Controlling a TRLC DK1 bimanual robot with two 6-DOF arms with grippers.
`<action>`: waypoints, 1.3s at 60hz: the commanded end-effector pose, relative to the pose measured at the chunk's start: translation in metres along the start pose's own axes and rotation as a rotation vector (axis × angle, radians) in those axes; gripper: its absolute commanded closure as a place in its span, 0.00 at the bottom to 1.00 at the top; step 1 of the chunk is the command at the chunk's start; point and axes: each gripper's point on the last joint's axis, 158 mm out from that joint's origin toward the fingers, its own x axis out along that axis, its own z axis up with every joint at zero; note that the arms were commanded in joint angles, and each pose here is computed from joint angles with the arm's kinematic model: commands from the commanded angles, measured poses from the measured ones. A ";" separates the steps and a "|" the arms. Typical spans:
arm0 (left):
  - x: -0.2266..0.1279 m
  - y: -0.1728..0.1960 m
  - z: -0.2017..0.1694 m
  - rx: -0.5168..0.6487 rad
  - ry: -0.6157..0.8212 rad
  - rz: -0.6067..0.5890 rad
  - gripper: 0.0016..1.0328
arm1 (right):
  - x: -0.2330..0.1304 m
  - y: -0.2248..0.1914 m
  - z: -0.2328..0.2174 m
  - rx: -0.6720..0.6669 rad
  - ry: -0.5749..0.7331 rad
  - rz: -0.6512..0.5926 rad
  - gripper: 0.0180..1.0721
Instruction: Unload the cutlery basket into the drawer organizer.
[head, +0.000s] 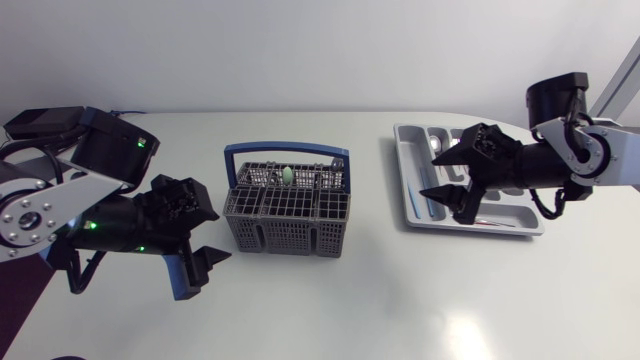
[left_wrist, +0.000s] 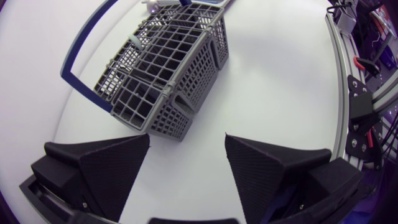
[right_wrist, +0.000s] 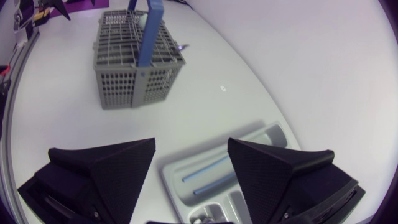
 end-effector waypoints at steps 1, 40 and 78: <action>0.003 0.000 -0.007 -0.048 0.001 0.007 0.05 | 0.010 0.030 0.022 0.085 -0.037 0.060 0.39; 0.021 0.019 -0.028 -0.179 0.007 0.057 0.05 | 0.091 0.116 0.057 0.097 -0.016 0.178 0.95; 0.041 0.028 -0.041 -0.231 0.036 0.055 0.05 | 0.074 0.012 0.040 0.284 -0.069 0.043 0.51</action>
